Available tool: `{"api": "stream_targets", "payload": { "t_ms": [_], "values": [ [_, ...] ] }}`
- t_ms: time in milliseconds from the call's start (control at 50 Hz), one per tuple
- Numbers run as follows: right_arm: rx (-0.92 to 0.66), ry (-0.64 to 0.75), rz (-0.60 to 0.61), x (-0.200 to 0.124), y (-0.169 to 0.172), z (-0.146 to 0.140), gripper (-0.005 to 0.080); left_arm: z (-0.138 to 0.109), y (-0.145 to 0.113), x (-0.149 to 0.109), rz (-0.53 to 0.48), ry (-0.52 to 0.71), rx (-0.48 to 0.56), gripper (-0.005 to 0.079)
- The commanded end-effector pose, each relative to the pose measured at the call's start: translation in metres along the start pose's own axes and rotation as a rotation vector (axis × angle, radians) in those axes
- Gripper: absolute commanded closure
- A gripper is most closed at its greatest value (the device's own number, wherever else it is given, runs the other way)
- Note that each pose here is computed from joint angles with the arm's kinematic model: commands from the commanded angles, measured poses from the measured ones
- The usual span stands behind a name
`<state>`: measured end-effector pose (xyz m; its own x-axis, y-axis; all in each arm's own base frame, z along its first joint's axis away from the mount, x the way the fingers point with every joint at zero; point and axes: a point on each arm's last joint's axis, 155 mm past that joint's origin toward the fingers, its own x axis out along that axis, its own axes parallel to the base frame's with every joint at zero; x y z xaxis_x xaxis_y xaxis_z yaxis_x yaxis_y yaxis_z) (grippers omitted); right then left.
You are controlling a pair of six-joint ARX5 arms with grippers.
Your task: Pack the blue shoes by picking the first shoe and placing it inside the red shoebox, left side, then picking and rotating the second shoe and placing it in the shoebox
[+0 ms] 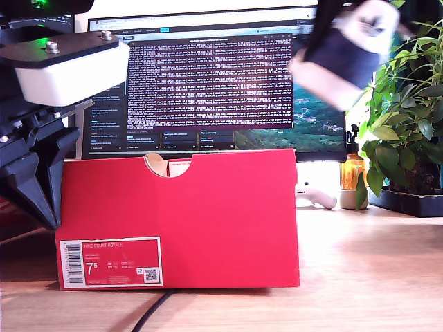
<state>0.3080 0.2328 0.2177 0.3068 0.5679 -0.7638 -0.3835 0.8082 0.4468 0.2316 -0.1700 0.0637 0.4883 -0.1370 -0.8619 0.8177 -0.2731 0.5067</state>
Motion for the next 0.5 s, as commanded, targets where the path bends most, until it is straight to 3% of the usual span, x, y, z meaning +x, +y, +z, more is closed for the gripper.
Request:
{"api": "stream_targets", "payload": {
  "t_ms": [0, 480],
  "values": [
    [-0.007, -0.016, 0.032, 0.013, 0.012, 0.006, 0.0765, 0.001, -0.001, 0.002, -0.007, -0.001, 0.002, 0.0761],
    [0.076, -0.001, 0.223, 0.077, 0.061, 0.021, 0.0765, 0.002, -0.001, 0.002, -0.008, -0.006, 0.004, 0.0762]
  ]
}}
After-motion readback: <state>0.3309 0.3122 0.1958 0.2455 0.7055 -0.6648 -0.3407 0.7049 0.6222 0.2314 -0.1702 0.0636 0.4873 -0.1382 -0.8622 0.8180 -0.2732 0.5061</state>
